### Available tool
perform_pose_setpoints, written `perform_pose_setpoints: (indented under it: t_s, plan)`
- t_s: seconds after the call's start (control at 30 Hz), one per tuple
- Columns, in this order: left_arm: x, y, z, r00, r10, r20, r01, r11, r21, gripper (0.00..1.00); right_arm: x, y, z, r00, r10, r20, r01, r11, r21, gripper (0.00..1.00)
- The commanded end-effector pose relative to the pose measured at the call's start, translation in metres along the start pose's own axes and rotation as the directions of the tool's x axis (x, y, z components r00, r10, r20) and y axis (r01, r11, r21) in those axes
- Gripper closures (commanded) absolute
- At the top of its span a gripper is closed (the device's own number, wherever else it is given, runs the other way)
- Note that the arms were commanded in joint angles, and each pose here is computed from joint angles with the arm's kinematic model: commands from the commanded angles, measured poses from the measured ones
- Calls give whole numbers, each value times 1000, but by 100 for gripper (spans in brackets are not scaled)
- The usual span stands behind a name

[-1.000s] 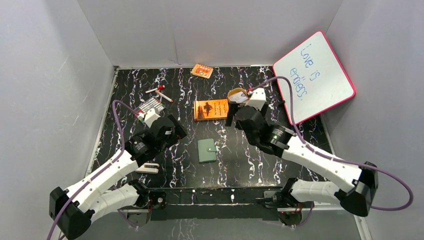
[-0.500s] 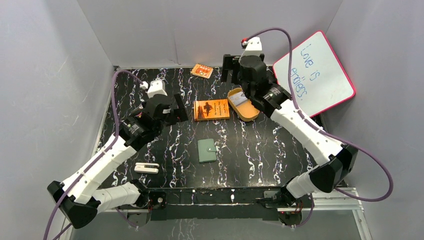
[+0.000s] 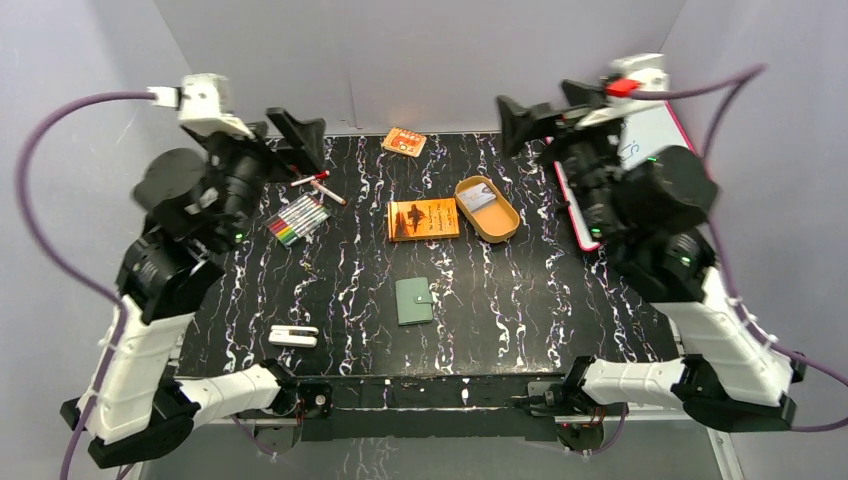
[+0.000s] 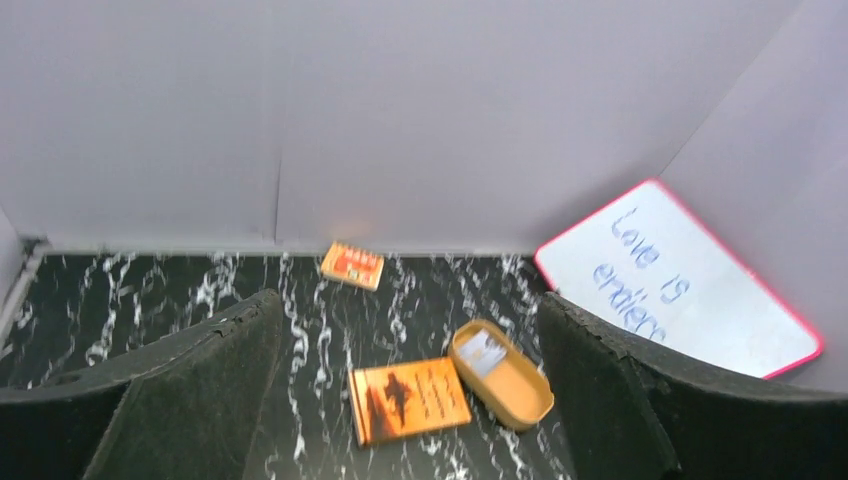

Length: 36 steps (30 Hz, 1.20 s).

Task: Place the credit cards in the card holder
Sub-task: Reset both arms

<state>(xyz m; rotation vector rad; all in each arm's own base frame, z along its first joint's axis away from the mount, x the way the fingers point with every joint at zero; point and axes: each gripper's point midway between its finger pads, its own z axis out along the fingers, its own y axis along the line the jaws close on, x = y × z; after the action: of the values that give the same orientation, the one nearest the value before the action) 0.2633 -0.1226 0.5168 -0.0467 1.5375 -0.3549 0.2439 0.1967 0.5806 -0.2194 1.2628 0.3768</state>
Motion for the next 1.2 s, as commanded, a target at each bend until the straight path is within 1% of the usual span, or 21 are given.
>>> perform_pose_setpoints:
  t_s: [0.0, 0.07, 0.13, 0.2, 0.27, 0.33, 0.4, 0.43, 0.47, 0.53, 0.63, 0.77, 0.87, 0.93, 1.0, 1.07, 1.17]
  plan:
    - [-41, 6, -22, 992, 50, 113, -53, 998, 31, 6, -8, -37, -20, 997, -71, 14, 69, 991, 118, 1]
    - [-39, 10, -23, 988, 60, 141, -64, 998, 21, 6, 11, -40, -18, 993, -120, 12, 117, 980, 160, 1]
    - [-32, 12, -19, 988, 62, 144, -64, 998, 6, 6, 21, -41, -12, 989, -148, 27, 140, 970, 200, 1]
    - [-21, 12, -13, 991, 64, 120, -64, 998, -7, 6, 32, -47, -8, 981, -191, 22, 178, 947, 268, 1]
    - [-5, 11, -4, 995, 78, 69, -77, 997, -18, 6, 42, -52, -8, 975, -222, 2, 211, 928, 306, 1]
    - [11, 10, 5, 996, 87, 6, -87, 996, -32, 6, 40, -45, -11, 980, -191, 57, 171, 952, 253, 1]
    - [19, 5, 9, 997, 77, -21, -78, 997, -23, 6, 37, -29, -19, 984, -123, 133, 105, 986, 130, 1]
    - [20, 2, 10, 997, 67, -24, -67, 998, -6, 6, 33, -20, -24, 985, -77, 152, 68, 996, 60, 1]
    - [19, -1, 9, 998, 53, -21, -53, 999, 12, 6, 28, -14, -27, 986, -28, 165, 27, 1000, 11, 1]
    - [20, -5, 4, 1000, 13, -6, -13, 999, 41, 6, 24, -11, -33, 988, 43, 148, -39, 999, -30, 1]
    - [26, -2, -3, 999, -39, 13, 38, 998, 52, 6, 40, -12, -40, 992, 86, 95, -83, 996, -34, 1]
    - [32, 14, -13, 996, -85, 34, 85, 996, 2, 6, 66, -17, -53, 995, 95, 12, -94, 995, -26, 1]
    - [31, 19, -20, 993, -108, 49, 108, 994, -4, 6, 79, -24, -62, 995, 93, -35, -93, 996, -8, 1]
    - [29, 19, -23, 991, -122, 55, 122, 992, 4, 6, 79, -27, -69, 994, 106, -17, -106, 994, -10, 1]
    - [27, 17, -25, 990, -128, 55, 127, 992, 18, 6, 70, -30, -73, 991, 123, 43, -123, 992, -18, 1]
    - [25, 16, -25, 991, -126, 48, 125, 992, 21, 6, 56, -34, -75, 986, 128, 103, -126, 992, -23, 1]
    - [24, 16, -22, 992, -119, 38, 119, 993, 4, 6, 37, -39, -73, 979, 137, 153, -138, 990, -5, 2]
